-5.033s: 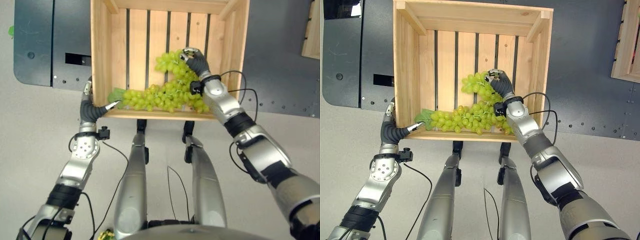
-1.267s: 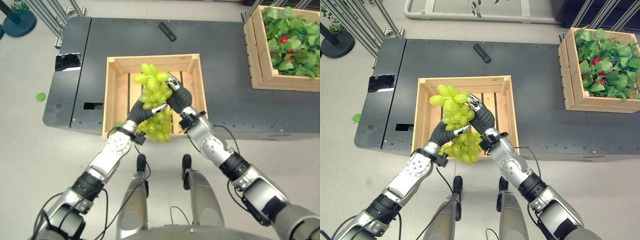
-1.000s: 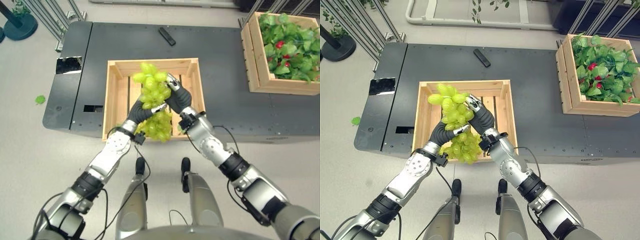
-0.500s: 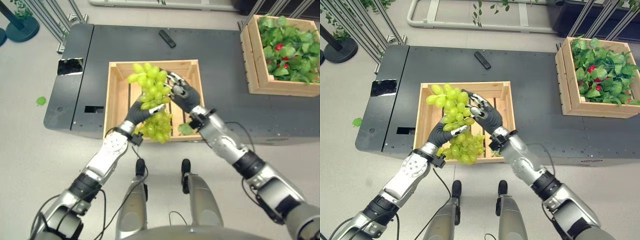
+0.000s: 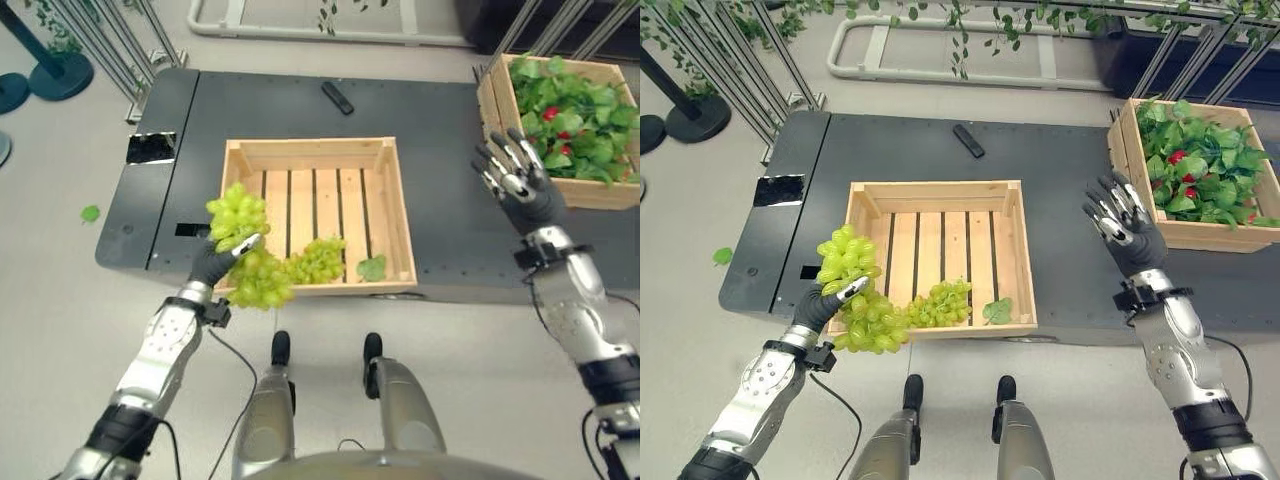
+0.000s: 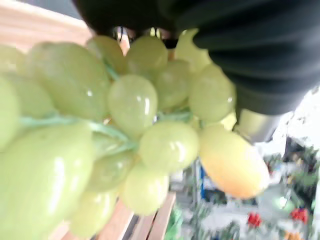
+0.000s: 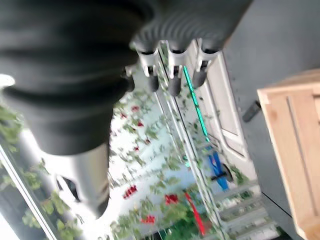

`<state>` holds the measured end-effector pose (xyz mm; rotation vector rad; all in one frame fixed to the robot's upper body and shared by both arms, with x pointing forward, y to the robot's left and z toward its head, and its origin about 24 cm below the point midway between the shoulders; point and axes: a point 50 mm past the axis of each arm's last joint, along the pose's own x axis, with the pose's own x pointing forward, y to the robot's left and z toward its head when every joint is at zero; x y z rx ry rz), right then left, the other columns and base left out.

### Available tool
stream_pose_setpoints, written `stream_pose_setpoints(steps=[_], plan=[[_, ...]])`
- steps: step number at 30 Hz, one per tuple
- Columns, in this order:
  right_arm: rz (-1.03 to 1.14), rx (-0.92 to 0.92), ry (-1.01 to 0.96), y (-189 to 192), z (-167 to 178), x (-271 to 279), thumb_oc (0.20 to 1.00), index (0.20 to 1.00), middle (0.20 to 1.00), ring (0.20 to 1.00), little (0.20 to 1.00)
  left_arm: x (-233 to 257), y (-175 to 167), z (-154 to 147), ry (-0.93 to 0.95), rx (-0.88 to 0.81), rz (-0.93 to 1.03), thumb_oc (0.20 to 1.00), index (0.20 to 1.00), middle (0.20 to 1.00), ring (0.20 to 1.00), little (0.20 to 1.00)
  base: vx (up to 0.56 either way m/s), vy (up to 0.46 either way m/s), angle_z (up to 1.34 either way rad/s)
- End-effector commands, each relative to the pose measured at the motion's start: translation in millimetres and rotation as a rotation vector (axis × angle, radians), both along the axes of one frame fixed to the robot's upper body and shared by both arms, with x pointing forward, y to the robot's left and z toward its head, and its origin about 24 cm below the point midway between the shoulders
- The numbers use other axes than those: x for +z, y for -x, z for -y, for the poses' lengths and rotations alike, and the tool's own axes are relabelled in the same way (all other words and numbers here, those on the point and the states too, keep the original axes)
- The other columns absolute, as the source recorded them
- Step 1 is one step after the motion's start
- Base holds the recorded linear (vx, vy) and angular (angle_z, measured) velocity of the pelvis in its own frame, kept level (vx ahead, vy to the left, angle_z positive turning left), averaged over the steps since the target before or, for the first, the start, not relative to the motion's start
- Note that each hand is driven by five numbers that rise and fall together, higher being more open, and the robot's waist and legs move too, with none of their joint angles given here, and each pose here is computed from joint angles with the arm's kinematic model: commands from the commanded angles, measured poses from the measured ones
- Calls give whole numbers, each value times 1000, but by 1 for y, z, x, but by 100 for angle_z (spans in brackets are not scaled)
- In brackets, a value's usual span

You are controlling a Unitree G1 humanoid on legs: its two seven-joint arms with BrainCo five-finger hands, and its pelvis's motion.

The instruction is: Pick up the fruits from the basket on one side to the basket on the other side

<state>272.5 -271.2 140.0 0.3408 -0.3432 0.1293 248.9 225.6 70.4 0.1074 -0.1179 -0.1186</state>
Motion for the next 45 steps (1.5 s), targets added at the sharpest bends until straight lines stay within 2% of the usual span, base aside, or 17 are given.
stream_pose_setpoints(steps=[1,10,14,25,36,41,45], plan=[[119,-4,16,0,-1,21,1000,1000,1000,1000,1000,21,2,-3,48,-6,132,200,200,200,200,200,0,0,0],[89,-78,7,10,11,8,1000,1000,1000,1000,1000,10,11,-15,58,62,97,200,200,200,200,200,5,-3,2],[90,-156,119,16,16,8,1000,1000,1000,1000,1000,12,14,-21,49,93,110,200,200,200,200,200,-18,0,9],[73,-273,116,21,18,-6,1000,1000,1000,1000,1000,15,5,-13,47,93,140,200,200,200,200,200,-10,-20,41],[75,-243,126,9,7,-3,1000,1000,1000,1000,1000,29,0,-13,-19,69,195,200,200,200,200,200,-22,93,-35],[96,-146,93,-10,-29,-1,1000,1000,1000,1000,1000,37,2,-30,-94,135,219,200,200,200,200,200,-226,206,-108],[45,-122,103,-5,-32,-15,1000,1000,1000,1000,1000,32,11,-44,-126,179,187,200,200,200,200,200,-243,105,-63]])
